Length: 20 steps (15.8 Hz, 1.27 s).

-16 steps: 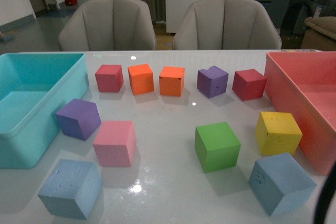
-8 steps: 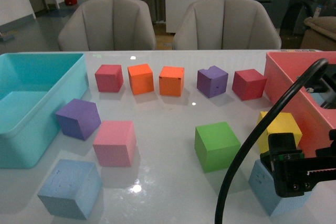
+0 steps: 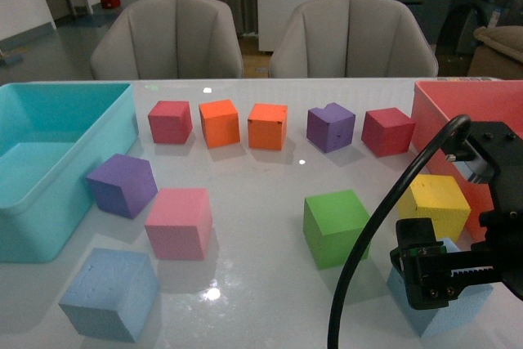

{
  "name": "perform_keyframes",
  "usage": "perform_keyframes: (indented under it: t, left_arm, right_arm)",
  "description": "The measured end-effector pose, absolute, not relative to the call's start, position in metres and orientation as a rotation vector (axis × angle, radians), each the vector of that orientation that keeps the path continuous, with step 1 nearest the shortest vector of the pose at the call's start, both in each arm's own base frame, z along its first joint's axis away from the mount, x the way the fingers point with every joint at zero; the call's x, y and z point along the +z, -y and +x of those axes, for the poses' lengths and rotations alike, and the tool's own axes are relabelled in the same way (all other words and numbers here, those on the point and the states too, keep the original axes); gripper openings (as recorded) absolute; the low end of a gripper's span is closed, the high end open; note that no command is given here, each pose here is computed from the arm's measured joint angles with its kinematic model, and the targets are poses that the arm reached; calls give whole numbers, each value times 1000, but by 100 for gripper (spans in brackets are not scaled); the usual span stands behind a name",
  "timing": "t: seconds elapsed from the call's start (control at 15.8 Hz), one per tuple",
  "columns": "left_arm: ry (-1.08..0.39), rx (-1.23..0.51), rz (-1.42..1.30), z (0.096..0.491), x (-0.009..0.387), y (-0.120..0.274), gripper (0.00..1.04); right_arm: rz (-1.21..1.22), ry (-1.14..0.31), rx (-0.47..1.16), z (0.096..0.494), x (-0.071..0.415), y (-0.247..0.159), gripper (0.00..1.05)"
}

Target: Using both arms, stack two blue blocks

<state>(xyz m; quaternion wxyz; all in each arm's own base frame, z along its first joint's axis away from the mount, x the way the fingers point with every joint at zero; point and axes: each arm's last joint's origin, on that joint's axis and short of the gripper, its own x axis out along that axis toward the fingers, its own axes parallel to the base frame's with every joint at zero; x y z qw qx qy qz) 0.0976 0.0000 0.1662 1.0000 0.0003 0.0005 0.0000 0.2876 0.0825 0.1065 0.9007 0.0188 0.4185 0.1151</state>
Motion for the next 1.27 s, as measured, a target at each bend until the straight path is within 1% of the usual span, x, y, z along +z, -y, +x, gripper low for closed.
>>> perform_keyframes:
  t: [0.38,0.63,0.7,0.89,0.95,1.02,1.08,1.27]
  left_arm:
    - [-1,0,1,98,166,0,98]
    - [-1,0,1,98,166,0,98]
    - [-1,0,1,98,166,0,98]
    - [-1,0,0,98,166,0,98]
    - [-1,0,1,98,166,0,98]
    - [-1,0,1,98,166,0,98]
    - [-1,0,1,98,166,0,98]
    - [-1,0,0,98,166,0,98]
  right_arm:
    - [16,-915,227,294,83,-83,98]
    - [4,-917,224,295,74,-81,98]
    - [3,-916,223,294,73,-81,93]
    - [2,-932,218,286,72,-77,59]
    - [6,-918,215,284,77,-75,52]
    - [9,-892,217,281,87,-74,47]
    - [11,-872,221,277,96,-73,45]
    - [6,-789,251,272,135,-80,43]
